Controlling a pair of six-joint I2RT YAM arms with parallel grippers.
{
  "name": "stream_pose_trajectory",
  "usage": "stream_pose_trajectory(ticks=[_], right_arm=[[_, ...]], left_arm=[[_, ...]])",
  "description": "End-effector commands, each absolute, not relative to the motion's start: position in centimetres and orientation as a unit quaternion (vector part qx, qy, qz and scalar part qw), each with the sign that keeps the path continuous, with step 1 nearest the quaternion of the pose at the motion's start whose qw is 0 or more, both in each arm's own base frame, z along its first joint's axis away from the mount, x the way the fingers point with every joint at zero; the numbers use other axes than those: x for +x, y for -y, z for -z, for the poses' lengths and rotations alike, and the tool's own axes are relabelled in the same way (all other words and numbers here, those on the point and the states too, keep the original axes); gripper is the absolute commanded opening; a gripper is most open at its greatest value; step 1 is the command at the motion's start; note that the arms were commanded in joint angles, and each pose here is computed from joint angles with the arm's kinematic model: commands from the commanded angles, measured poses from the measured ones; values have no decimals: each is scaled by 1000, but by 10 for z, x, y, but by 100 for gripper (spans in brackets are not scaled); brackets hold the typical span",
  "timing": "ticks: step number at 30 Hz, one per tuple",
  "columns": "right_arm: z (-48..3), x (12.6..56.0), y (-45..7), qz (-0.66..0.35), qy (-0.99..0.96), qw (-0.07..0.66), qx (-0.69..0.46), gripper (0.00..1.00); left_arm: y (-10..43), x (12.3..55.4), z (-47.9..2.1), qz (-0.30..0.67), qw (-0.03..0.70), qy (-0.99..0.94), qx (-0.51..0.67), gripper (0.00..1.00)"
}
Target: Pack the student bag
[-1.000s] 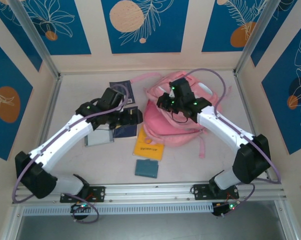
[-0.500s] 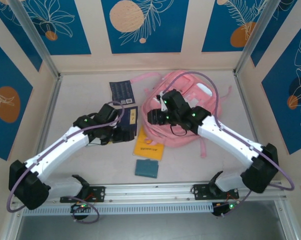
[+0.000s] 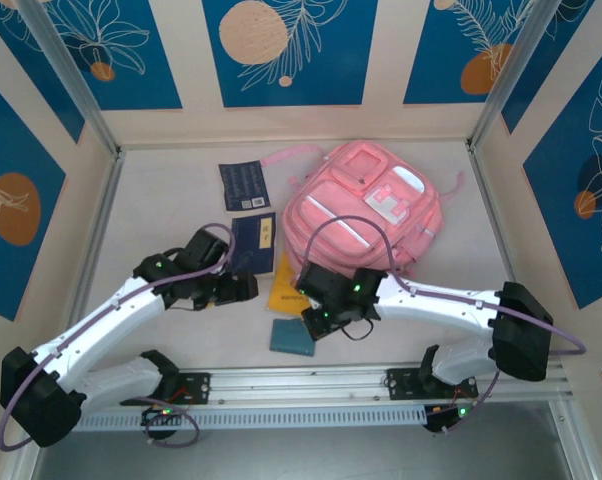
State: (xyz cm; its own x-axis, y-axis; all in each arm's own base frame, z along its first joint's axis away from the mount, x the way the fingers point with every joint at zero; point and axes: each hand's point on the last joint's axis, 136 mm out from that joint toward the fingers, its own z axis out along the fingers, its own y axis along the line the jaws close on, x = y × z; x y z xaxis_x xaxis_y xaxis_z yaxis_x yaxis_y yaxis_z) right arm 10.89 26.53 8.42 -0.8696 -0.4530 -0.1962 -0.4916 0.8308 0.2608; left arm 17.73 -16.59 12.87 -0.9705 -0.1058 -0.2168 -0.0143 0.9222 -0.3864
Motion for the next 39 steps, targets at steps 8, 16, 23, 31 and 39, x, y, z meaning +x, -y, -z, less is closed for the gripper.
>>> stream_pose_trajectory(ticks=[8,16,23,31,39], right_arm=[[-23,77,-230,-64,-975,-26,-210,0],[-14,71,-261,-112,-969,-48,-216,0],[-29,68,-298,-182,-956,-50,-225,0],[-58,76,-346,-261,-933,-26,-245,0],[-61,97,-412,-294,-914,-22,-279,0]], left_arm=[[162,152,-105,184,89,-978,-29,91],[144,151,-119,171,121,-976,-63,91],[135,148,-130,175,141,-971,-79,92],[133,146,-126,171,134,-972,-87,92],[120,143,-112,139,128,-975,-115,93]])
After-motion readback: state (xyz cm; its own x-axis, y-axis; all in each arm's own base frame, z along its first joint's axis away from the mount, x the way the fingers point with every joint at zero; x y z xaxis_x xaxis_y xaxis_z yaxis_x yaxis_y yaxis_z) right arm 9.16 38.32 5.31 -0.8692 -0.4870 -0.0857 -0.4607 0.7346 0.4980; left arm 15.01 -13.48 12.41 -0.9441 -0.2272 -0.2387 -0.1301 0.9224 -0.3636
